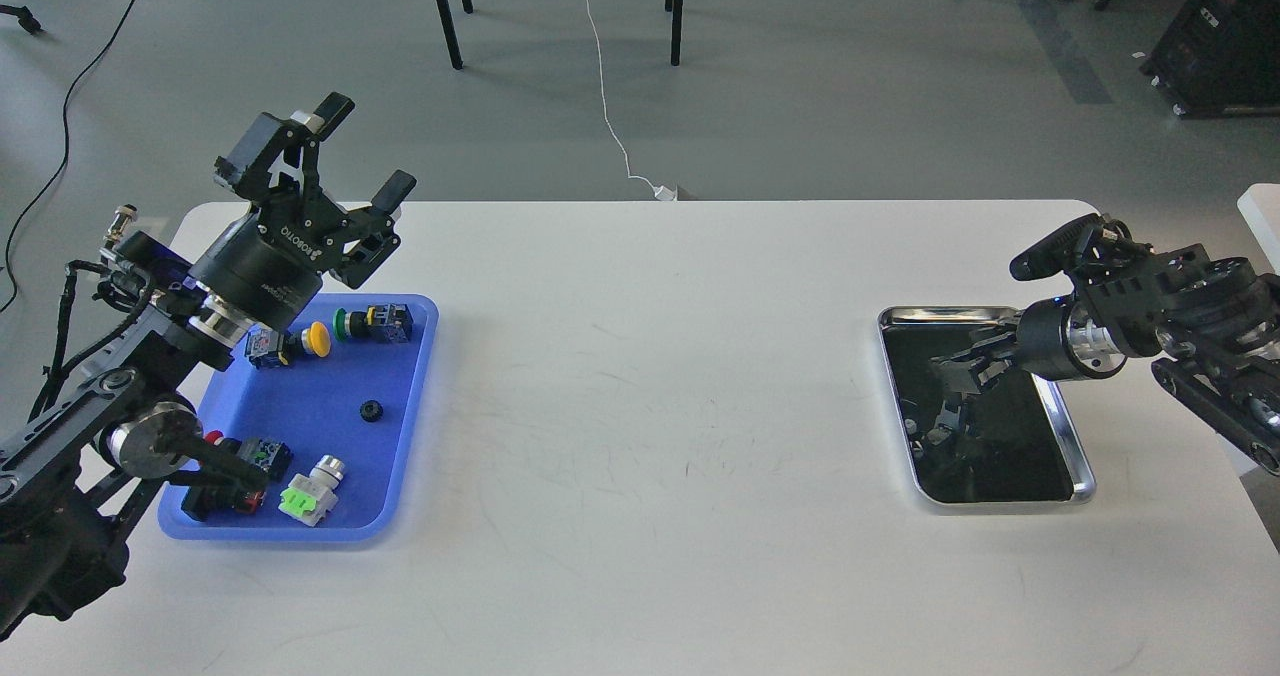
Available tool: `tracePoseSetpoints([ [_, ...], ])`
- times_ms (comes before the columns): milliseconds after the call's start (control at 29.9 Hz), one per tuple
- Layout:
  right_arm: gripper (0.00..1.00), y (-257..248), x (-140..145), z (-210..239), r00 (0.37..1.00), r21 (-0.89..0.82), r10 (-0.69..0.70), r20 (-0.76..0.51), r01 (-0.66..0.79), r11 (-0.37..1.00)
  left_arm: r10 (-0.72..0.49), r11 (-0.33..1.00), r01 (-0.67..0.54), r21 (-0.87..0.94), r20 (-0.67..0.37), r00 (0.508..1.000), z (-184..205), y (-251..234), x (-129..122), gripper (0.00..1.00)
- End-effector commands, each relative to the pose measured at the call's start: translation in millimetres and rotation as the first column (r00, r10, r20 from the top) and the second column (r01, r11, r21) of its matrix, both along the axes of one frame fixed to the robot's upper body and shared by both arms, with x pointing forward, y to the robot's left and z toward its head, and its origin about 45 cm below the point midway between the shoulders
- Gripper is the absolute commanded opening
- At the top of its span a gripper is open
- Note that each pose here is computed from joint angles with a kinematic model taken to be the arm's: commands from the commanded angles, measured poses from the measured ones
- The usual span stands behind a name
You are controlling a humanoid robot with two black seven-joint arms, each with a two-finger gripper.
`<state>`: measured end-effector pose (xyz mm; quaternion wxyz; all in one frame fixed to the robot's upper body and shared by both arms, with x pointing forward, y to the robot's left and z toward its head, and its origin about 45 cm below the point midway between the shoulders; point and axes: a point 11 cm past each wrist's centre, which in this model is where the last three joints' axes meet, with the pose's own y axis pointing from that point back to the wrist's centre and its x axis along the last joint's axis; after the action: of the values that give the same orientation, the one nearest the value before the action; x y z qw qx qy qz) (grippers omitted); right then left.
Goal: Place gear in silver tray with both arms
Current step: 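Lower the gear into the silver tray and open the right gripper, then raise and retract the right gripper from the silver tray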
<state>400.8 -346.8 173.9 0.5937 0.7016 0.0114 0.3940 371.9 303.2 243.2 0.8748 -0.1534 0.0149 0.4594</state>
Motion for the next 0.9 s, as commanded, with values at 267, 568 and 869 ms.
tracePoseSetpoints([
  [267, 0.98, 100.3, 37.2, 127.5, 0.994, 0.616, -0.045, 0.102, -0.028, 0.787, 0.002, 1.0, -0.002, 0.001, 0.001, 1.0, 0.6, 1.3, 0.1, 0.98],
  [568, 0.98, 55.7, 65.4, 148.5, 0.896, 0.939, -0.292, -0.335, 0.341, -0.03, 0.0, 1.0, 0.0, 0.002, 0.0, 1.0, 0.1, 0.5, -0.1, 0.98],
  [869, 0.99, 26.7, 32.2, 57.6, 0.674, 0.571, -0.118, -0.729, 0.504, -0.649, -0.052, 0.995, 0.05, 0.087, 0.022, 0.998, 2.2, -9.5, -5.4, 0.98],
])
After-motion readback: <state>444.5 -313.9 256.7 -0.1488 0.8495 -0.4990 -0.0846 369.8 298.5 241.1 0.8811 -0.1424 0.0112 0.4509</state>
